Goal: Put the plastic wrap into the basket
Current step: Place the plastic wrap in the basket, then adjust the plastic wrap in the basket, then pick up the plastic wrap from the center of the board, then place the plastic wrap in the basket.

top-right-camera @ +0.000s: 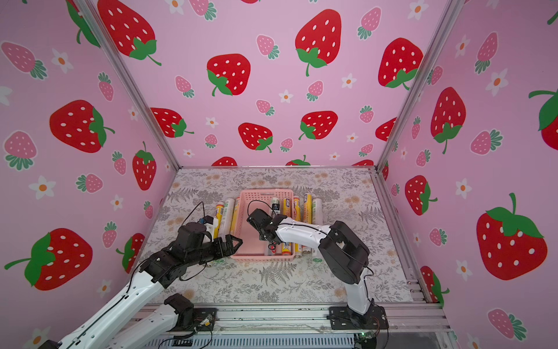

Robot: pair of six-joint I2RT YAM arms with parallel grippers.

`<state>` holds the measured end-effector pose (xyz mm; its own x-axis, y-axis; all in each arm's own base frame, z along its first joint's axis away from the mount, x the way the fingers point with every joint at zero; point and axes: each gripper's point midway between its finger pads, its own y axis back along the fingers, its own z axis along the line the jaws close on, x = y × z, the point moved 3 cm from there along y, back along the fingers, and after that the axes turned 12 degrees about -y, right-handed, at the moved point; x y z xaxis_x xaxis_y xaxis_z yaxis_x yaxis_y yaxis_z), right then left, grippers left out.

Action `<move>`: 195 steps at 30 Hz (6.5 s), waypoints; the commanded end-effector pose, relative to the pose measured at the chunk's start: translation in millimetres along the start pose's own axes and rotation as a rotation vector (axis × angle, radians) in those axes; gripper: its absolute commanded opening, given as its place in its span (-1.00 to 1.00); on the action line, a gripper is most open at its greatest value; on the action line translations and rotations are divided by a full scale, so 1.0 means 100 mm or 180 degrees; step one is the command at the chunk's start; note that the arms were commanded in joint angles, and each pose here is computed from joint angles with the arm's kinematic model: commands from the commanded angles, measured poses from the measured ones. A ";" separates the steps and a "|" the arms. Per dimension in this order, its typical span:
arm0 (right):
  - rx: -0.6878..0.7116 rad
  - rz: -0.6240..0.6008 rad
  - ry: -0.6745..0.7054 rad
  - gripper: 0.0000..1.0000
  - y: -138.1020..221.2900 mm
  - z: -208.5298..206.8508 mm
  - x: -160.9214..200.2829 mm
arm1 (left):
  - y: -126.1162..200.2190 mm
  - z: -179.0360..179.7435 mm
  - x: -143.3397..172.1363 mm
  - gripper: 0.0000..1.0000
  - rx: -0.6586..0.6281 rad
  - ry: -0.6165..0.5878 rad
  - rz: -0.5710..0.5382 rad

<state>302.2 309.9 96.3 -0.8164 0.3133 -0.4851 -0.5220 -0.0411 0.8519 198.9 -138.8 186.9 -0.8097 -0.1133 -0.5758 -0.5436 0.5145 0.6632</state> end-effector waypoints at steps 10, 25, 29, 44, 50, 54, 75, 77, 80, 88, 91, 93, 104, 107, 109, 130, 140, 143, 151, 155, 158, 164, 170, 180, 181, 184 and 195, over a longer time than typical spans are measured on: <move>-0.0441 -0.0521 -0.0025 0.37 1.16 -0.38 -0.65 | -0.38 -0.43 -0.30 0.97 0.0429 -0.0081 0.0213; 0.0246 -0.0181 -0.0456 0.40 0.63 -1.77 -0.48 | -1.20 -0.60 -0.25 1.00 0.0415 -0.0208 0.0430; 0.0201 -0.0108 -0.0518 0.40 0.52 -1.84 -0.46 | -1.35 -0.56 -0.26 0.99 0.0251 -0.0235 0.0425; 0.0077 0.0073 -0.0635 0.38 0.19 -1.94 -0.41 | -1.63 -0.54 -0.19 0.99 -0.0075 -0.0547 0.0684; 0.0134 0.0098 -0.0651 0.37 0.10 -1.99 -0.40 | -1.70 -0.65 -0.17 0.99 -0.0160 -0.0707 0.0719; 0.0165 0.0127 -0.0670 0.37 0.06 -2.01 -0.39 | -1.69 -0.71 -0.16 0.99 -0.0175 -0.0727 0.0753; 0.0396 0.0163 -0.0634 0.35 -0.12 -2.11 -0.39 | -1.61 -0.56 -0.31 0.99 -0.0412 -0.0834 0.0540; 0.0405 0.0155 -0.0636 0.35 -0.12 -2.12 -0.40 | -1.68 -0.56 -0.31 0.99 -0.0410 -0.0834 0.0547; 0.0418 0.0160 -0.0638 0.35 -0.13 -2.13 -0.39 | -1.79 -0.54 -0.31 0.99 -0.0441 -0.0841 0.0577; 0.0332 0.0121 -0.0737 0.35 -0.16 -2.18 -0.39 | -1.89 -0.73 -0.35 0.99 -0.0112 -0.0824 0.0566; 0.0316 0.0106 -0.0753 0.35 -0.17 -2.20 -0.39 | -1.93 -0.84 -0.34 0.99 0.0010 -0.0847 0.0594; 0.0308 0.0107 -0.0765 0.35 -0.18 -2.21 -0.39 | -1.94 -0.89 -0.33 0.99 0.0061 -0.0854 0.0606; 0.0378 0.0110 -0.0755 0.31 -0.21 -2.25 -0.37 | -1.83 -1.03 -0.34 0.99 0.0184 -0.0884 0.0590; 0.0410 0.0112 -0.0760 0.29 -0.23 -2.27 -0.36 | -1.77 -1.02 -0.33 0.99 0.0186 -0.0885 0.0581; 0.0463 0.0088 -0.0779 0.29 -0.23 -2.30 -0.36 | -1.72 -1.01 -0.32 0.99 0.0195 -0.0879 0.0570; 0.0411 -0.0240 -0.0690 -0.30 0.21 -2.32 -0.59 | -0.62 -0.47 -0.37 0.99 -0.0581 -0.0846 0.0152; 0.0120 -0.0537 -0.0511 -0.43 0.97 -2.02 -0.91 | -0.11 -0.04 -0.31 0.99 -0.0803 -0.0484 -0.0034; -0.0004 -0.0568 -0.0466 -0.43 1.18 -1.85 -0.98 | -0.01 -0.02 -0.31 0.99 -0.0697 -0.0388 -0.0146; -0.0443 -0.0541 -0.0248 -0.46 1.42 -1.13 -0.94 | 0.10 -0.15 -0.27 0.99 -0.0220 -0.0223 -0.0281; -0.0524 -0.0499 -0.0217 -0.46 1.35 -0.85 -0.85 | 0.08 -0.11 -0.14 0.99 -0.0176 -0.0165 -0.0177; -0.0581 -0.0469 -0.0244 -0.46 1.30 -0.67 -0.78 | 0.08 -0.05 -0.04 0.99 -0.0156 -0.0111 -0.0184; -0.0699 -0.0452 -0.0401 -0.47 1.18 -0.41 -0.60 | 0.18 0.00 -0.02 0.99 -0.0190 -0.0141 -0.0323; -0.0800 -0.0375 -0.0383 -0.47 1.07 -0.18 -0.51 | 0.12 -0.03 -0.03 0.99 -0.0131 -0.0141 -0.0286; -0.0740 -0.0268 -0.0378 -0.47 0.75 0.03 -0.37 | 0.01 -0.01 0.04 0.99 -0.0078 -0.0084 -0.0219; -0.0726 -0.0265 -0.0370 -0.47 0.71 0.05 -0.36 | 0.02 -0.01 0.04 0.99 -0.0083 -0.0091 -0.0225; -0.0681 -0.0247 -0.0351 -0.47 0.63 0.09 -0.34 | 0.03 -0.02 0.02 0.99 -0.0080 -0.0118 -0.0238; -0.0519 -0.0286 -0.0326 -0.47 0.34 0.11 -0.27 | 0.01 -0.07 0.01 0.99 -0.0033 -0.0154 -0.0151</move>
<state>293.2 297.3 122.9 -0.7935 0.3716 -0.4819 -0.5607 -0.1389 0.8163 194.5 -141.4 178.9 -0.7836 -0.1056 -0.6122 -0.5796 0.4790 0.6593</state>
